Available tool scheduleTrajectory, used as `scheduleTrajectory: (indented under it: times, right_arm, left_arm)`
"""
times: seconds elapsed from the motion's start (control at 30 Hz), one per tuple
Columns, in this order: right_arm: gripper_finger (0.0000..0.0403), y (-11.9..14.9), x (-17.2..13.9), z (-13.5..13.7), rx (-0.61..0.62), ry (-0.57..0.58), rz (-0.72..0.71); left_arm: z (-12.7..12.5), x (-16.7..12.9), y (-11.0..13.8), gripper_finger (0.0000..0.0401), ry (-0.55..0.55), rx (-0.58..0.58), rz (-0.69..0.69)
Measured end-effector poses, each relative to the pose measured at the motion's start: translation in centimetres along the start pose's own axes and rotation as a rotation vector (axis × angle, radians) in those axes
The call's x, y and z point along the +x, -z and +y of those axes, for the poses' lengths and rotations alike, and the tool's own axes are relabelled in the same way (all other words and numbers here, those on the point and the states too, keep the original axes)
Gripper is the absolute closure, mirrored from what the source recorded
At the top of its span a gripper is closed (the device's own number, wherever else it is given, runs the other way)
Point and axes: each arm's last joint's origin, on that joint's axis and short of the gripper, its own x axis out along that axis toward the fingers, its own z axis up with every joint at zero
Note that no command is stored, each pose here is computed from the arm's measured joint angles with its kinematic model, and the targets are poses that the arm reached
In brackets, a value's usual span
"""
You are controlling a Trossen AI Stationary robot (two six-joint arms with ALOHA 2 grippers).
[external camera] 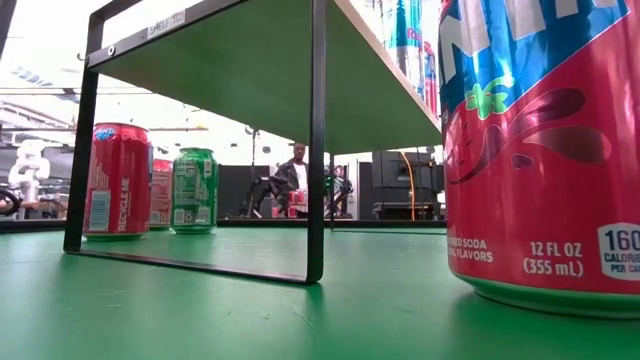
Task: Sort soda cans
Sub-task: Put the red soda can on the shelf and align it with the other red soda can
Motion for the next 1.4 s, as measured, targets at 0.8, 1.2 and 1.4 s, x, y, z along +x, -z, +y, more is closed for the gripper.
scheduleTrajectory:
  times: [0.8, 1.2, 1.4]
  right_arm:
    - [0.0026, 1.3, -1.2, -0.4, 0.076, 0.015, 0.159]
    - [0.0025, 2.0, -3.3, -0.8, 0.105, 0.029, 0.268]
    - [0.0025, 2.3, -5.9, -1.1, 0.13, 0.052, 0.332]
  left_arm:
    - [-0.3, 0.1, -0.2, 0.0121, 0.072, -0.005, -0.014]
    - [-0.1, -0.7, -1.4, 0.0121, 0.132, 0.011, -0.074]
    - [0.5, -1.4, -2.2, 0.0121, 0.152, 0.014, -0.118]
